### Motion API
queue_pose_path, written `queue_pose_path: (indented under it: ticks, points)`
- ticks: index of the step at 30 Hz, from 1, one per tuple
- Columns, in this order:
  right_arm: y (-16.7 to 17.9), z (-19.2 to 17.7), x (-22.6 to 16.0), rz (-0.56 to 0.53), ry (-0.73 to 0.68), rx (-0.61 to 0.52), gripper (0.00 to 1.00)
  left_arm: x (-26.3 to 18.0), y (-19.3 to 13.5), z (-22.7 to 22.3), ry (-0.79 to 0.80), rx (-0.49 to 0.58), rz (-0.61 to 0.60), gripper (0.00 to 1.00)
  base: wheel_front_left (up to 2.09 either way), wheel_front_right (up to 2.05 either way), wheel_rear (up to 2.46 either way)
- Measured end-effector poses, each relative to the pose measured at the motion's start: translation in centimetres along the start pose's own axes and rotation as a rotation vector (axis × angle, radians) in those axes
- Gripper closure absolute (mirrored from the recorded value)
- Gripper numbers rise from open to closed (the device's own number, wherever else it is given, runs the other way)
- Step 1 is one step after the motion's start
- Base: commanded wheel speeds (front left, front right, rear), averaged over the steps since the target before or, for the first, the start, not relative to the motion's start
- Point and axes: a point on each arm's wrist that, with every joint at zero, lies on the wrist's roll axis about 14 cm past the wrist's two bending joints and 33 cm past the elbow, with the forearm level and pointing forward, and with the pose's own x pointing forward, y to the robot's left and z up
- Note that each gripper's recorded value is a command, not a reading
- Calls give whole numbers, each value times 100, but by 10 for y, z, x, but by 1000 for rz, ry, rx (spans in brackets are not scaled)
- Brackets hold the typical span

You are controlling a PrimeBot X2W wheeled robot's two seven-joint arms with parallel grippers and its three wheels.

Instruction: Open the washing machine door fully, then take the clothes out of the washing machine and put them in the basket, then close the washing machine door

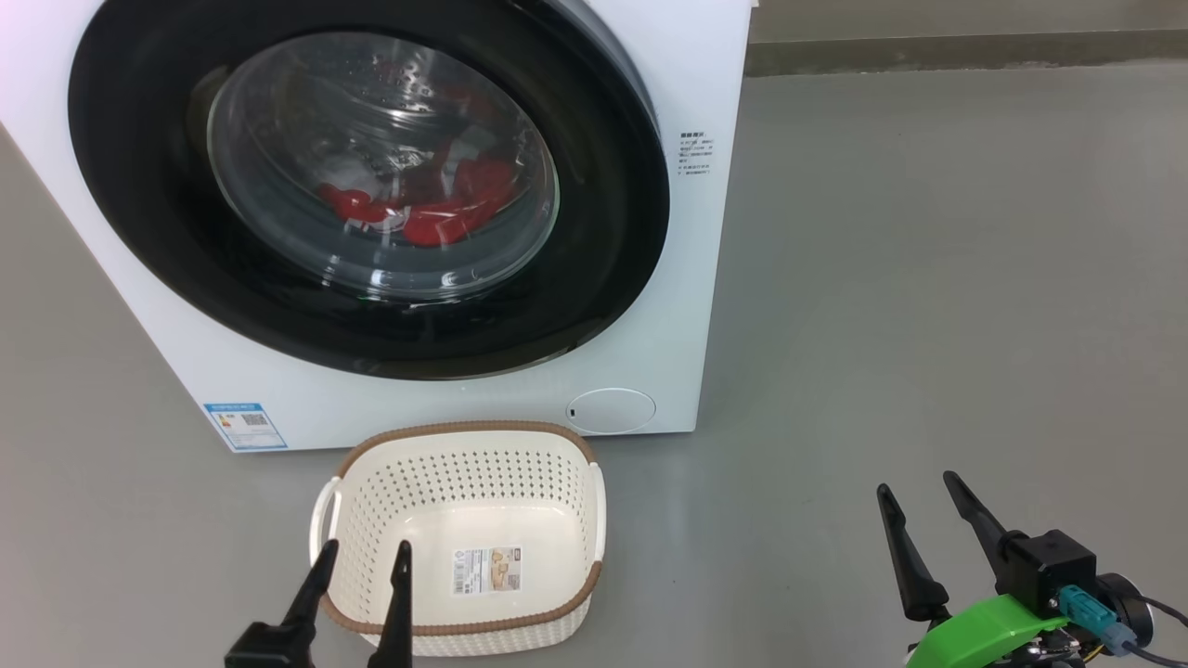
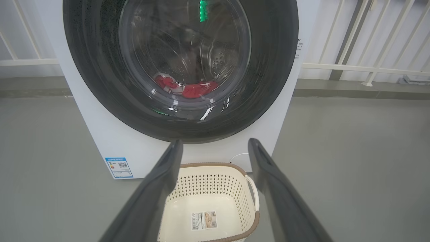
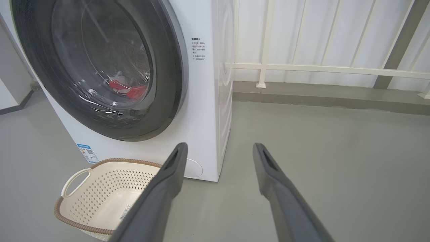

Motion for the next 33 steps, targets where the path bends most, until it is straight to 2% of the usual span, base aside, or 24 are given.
queue_pose_path:
  ticks: [5,30,31,32,33]
  points:
    - [2,1,0,10,-8,-35,0,-1,-1,-1,-4,57,-4,0,0,0,0]
    - [1,-2,-1,5,-4,-13,0,-3,4,-9,21,36,18,0,0,0,0]
    - [1,-2,-1,5,-3,-11,56,-3,4,-9,22,36,18,0,0,0,0]
    - [1,-2,-1,3,-3,-8,92,-3,4,-9,21,36,18,0,0,0,0]
    - [1,-2,-2,3,-2,-7,100,-3,4,-9,21,36,18,0,0,0,0]
